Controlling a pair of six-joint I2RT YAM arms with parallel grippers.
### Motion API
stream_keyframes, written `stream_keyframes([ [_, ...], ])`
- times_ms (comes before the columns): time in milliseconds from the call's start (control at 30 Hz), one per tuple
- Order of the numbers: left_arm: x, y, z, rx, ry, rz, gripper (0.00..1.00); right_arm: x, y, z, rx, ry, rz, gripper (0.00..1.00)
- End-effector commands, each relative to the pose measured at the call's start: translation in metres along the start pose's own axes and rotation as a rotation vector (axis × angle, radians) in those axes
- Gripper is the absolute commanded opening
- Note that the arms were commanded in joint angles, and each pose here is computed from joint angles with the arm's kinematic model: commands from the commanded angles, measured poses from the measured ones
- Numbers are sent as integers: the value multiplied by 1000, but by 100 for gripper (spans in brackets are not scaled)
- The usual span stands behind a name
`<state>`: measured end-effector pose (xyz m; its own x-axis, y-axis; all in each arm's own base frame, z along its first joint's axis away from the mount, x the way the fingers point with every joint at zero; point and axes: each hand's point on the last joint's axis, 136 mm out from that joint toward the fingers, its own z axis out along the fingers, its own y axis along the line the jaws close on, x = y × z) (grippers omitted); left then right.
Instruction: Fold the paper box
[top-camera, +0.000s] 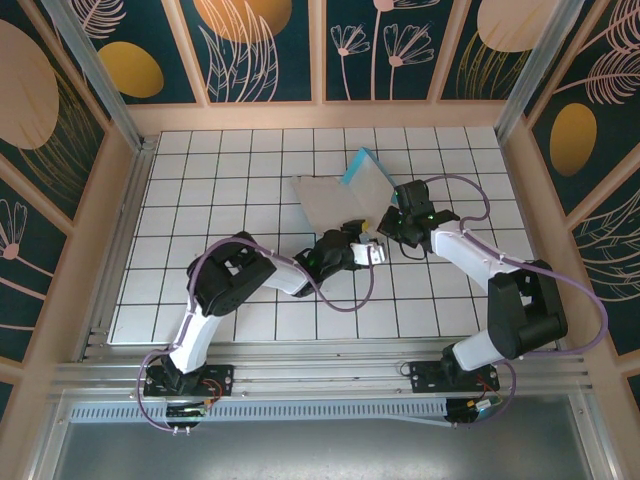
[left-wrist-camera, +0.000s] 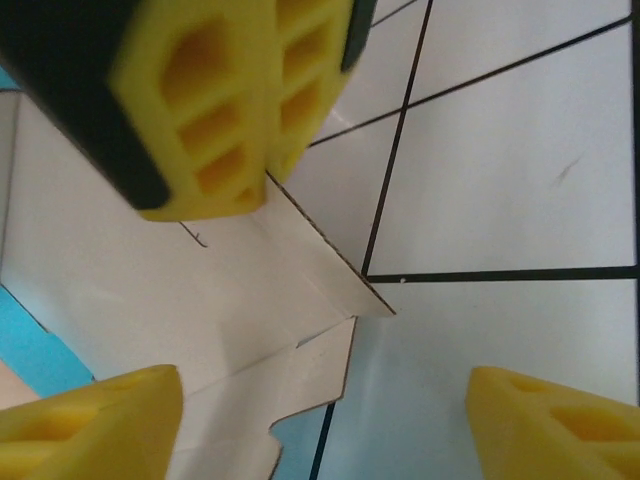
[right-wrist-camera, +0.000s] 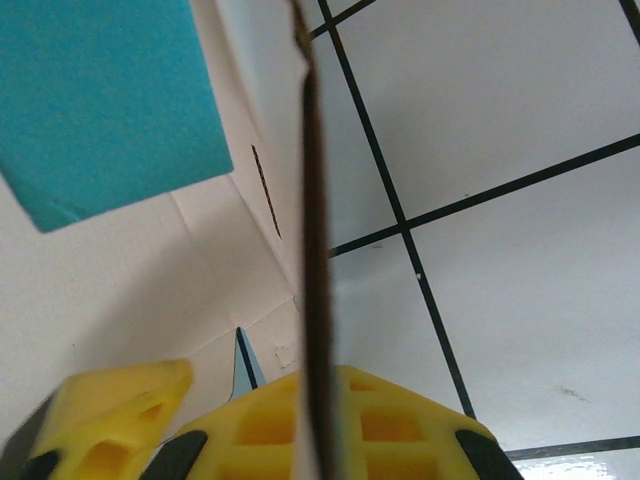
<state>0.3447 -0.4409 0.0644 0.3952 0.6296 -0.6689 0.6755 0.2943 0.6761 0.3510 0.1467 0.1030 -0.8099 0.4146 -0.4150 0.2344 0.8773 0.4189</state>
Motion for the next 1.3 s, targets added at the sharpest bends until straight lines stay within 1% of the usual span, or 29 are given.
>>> stream_keyframes([
  [0, -2, 13, 8, -56, -16, 11, 64, 0, 8, -9, -38, -8, 13, 0],
  [33, -3, 14, 9, -50, -23, -2, 60, 1, 8, -9, -36, -7, 14, 0],
  [100, -3, 16, 11, -40, -25, -26, 45, 0, 8, -9, -35, -9, 13, 0],
  [200, -3, 20, 12, -33, -24, -54, 33, -1, 4, -9, -13, -20, 6, 0],
  [233, -3, 22, 11, -30, -25, -66, 31, -1, 1, -10, 0, -26, 4, 0],
  [367, -4, 18, 9, 33, -30, -124, 28, -1, 0, -10, 4, -31, -8, 0],
  [567, -1, 12, 7, 112, -12, -179, 19, -8, -5, -12, 61, -85, -57, 0],
  [667, 1, 18, 7, 117, -2, -212, 14, -8, -8, -11, 91, -92, -89, 0],
  [833, 4, 25, 7, 154, 3, -251, 9, -6, -8, -8, 90, -95, -121, 0],
  [900, 6, 27, 8, 173, 13, -276, 8, -6, -9, -7, 97, -95, -131, 0],
  [967, 6, 33, 12, 187, 24, -331, 9, -3, -9, -5, 95, -87, -135, 0],
  [1067, 6, 36, 25, 247, 79, -441, 10, 0, -3, -3, 73, -95, -161, 0],
  [1267, -2, 19, 40, 434, 146, -610, 12, 4, 1, 4, 61, -120, -259, 0],
])
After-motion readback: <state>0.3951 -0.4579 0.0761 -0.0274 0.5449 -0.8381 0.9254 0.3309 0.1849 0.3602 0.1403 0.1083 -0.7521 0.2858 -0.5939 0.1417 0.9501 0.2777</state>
